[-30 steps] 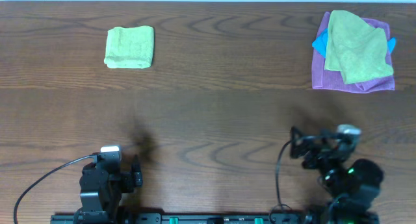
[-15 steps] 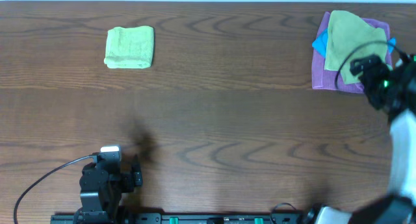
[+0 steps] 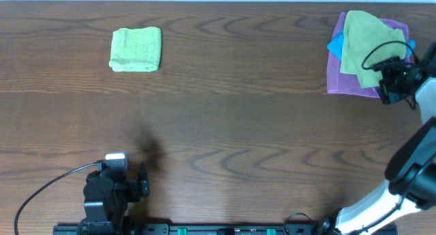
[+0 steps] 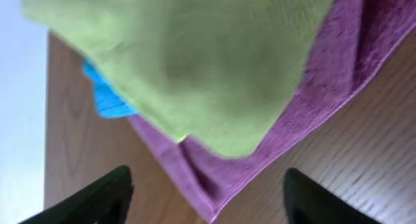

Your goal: Fold the cloth

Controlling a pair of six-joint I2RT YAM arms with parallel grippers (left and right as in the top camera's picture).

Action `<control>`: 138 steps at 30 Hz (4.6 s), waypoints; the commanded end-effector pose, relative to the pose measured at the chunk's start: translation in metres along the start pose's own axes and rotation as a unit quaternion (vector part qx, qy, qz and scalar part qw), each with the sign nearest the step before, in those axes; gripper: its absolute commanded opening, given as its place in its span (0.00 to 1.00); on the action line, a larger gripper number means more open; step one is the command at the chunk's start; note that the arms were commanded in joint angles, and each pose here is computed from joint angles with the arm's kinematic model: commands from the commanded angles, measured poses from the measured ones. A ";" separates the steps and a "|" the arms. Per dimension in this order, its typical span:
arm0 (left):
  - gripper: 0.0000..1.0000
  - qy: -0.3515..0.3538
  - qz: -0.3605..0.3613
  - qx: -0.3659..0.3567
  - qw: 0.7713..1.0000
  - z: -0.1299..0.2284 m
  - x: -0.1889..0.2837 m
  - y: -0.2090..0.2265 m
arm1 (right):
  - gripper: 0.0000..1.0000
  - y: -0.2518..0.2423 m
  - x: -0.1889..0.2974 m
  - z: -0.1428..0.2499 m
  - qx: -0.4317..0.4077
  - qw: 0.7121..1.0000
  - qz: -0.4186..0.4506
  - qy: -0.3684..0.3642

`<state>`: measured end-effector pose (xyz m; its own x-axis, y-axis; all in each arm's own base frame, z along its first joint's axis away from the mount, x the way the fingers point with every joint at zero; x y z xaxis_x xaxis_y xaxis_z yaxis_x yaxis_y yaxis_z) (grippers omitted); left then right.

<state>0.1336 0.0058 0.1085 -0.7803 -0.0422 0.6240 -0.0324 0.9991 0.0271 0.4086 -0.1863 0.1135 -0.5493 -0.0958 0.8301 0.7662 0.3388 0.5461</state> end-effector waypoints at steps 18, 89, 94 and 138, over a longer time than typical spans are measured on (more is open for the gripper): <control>0.95 0.038 -0.001 -0.011 0.999 0.020 -0.009 0.000 | 0.64 -0.011 -0.029 -0.031 0.044 0.997 0.021 -0.059; 0.95 0.038 -0.001 -0.011 0.999 0.020 -0.009 0.000 | 0.01 0.022 0.229 0.281 0.432 0.885 0.152 0.084; 0.95 0.038 -0.001 -0.011 0.999 0.020 -0.009 0.000 | 0.01 0.015 0.232 0.241 0.405 0.890 0.208 0.006; 0.95 0.038 -0.001 -0.011 0.999 0.020 -0.009 0.000 | 0.99 0.119 0.009 0.344 0.584 0.804 0.083 0.072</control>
<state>0.1338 0.0058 0.1083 -0.7805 -0.0422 0.6237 -0.0324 0.9991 0.0271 0.3811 0.1478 0.1626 -0.3990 0.0359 0.9162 0.0167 0.9994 -0.0319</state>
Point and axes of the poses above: each gripper's point midway between its finger pads, its own x axis back along the fingers, its own y axis along the line the jaws close on, z = x × y, the point moved 5 cm from there along x, back along the fingers, and after that the axes turned 1 degree about -x, right-handed, at the moved point
